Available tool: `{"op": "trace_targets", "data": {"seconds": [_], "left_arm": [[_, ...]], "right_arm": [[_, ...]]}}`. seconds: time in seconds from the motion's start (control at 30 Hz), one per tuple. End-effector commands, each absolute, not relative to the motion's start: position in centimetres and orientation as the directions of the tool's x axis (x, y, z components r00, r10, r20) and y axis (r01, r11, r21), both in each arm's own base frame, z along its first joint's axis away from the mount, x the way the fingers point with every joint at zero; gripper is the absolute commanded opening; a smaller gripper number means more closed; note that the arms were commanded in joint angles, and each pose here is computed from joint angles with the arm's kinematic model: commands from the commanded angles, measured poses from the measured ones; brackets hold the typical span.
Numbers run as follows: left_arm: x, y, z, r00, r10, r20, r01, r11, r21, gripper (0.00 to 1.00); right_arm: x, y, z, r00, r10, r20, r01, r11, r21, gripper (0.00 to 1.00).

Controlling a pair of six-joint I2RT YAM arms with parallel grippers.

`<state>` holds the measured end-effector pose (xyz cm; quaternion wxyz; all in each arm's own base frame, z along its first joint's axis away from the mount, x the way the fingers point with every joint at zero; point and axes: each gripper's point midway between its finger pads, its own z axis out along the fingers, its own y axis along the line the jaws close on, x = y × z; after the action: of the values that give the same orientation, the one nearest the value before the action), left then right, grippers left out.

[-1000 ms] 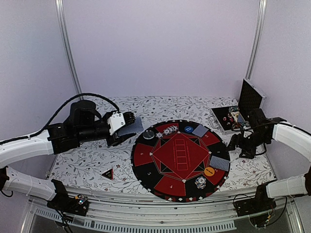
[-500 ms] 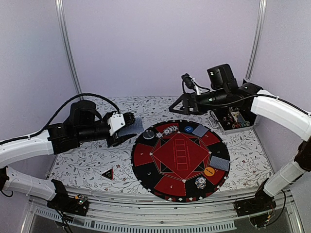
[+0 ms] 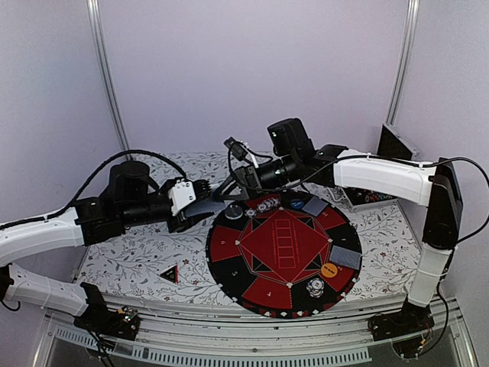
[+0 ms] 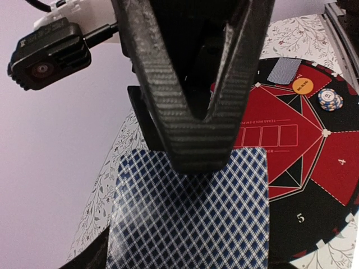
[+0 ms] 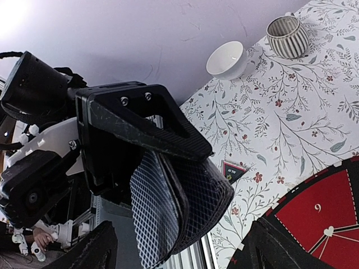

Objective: Distribute texas hold em gaming equipment
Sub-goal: Pick up the poker card from the face-down deck piles.

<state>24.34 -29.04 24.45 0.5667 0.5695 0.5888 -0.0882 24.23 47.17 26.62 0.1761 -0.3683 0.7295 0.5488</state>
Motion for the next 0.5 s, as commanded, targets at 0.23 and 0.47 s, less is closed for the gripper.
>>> {"op": "trace_targets", "data": {"seconds": [0.23,0.47], "left_arm": [[24.4,-29.1,25.9,0.330,0.536,-0.777,0.743,0.360,0.564,0.63],[24.5,-29.0,26.0,0.330,0.540,-0.774,0.737,0.365,0.569,0.63]], "right_arm": [[25.3,48.1,25.7,-0.657,-0.345,-0.671,-0.745,0.158,0.648,0.69],[25.1,47.4,26.2,-0.638,-0.370,-0.675,-0.763,0.182,0.621,0.47]]}}
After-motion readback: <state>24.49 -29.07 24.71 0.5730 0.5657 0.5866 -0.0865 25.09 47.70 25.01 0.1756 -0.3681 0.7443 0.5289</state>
